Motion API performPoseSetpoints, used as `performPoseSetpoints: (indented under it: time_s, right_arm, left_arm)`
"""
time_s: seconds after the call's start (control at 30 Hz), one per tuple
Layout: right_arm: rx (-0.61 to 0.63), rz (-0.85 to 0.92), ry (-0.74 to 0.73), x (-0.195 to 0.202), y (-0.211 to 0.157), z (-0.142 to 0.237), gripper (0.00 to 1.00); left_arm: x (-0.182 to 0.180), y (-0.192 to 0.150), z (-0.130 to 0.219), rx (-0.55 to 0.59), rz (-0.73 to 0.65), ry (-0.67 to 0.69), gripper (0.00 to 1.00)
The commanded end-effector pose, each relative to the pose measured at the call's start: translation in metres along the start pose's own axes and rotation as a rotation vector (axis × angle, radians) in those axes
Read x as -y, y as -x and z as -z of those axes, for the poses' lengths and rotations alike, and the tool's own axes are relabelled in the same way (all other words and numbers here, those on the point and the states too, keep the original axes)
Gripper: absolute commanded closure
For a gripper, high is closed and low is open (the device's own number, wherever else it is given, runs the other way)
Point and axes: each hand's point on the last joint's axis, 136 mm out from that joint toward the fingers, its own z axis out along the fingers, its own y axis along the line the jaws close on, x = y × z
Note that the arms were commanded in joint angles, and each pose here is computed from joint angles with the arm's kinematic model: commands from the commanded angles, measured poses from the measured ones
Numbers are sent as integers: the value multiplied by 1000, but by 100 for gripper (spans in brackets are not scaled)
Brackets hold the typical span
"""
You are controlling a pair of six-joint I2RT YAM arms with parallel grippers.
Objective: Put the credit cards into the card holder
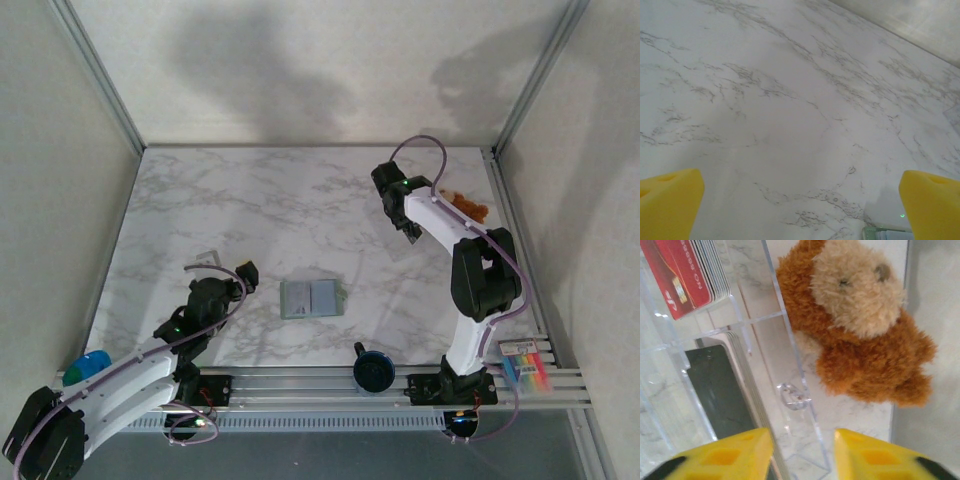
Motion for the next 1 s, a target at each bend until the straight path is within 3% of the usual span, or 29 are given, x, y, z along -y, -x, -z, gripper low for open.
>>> performPoseSetpoints:
  time_s: [0.0,0.5,0.83,0.97]
  right_arm:
    - [-23,18,24,-7,-6,0,50]
    - [-111,77,49,-27,-22,-20,41]
    - [-15,-10,199,-32,-8,10,42]
    - [-35,19,101,-21,-12,-1,41]
  left_arm:
    - [2,9,0,31,3,-7,0]
    - [3,9,-1,27,1,-3,0]
    - [3,7,-2,20,-3,3,0]
    - [2,7,-3,19,-1,8,0]
